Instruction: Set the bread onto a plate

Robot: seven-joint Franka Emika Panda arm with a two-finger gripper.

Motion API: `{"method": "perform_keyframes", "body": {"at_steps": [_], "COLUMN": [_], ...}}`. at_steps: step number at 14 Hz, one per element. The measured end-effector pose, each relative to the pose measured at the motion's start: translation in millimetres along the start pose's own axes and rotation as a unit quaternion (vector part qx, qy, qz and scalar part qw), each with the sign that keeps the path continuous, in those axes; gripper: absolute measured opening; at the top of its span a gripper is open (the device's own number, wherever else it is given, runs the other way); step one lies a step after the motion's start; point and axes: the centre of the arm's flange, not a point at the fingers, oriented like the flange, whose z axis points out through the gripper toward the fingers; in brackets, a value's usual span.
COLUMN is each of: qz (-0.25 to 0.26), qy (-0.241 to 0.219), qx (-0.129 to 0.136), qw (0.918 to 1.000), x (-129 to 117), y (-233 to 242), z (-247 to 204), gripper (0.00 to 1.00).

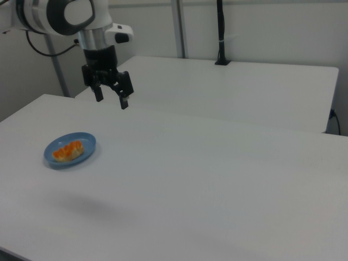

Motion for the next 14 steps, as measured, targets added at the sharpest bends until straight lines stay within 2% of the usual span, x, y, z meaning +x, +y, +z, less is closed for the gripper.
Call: {"method": "perform_keyframes", "body": {"at_steps": [4, 11, 14], "qz": [0.016, 0.017, 0.035], "qy": [0.014, 0.012, 0.014], "qx": [-0.001, -0.001, -0.001], "qw": [0.9998, 0.9998, 0.9993], "x": [2, 2, 1], "y": [20, 21, 41], "z": [-12, -11, -12], "gripper": [1.0, 1.0, 1.0]}}
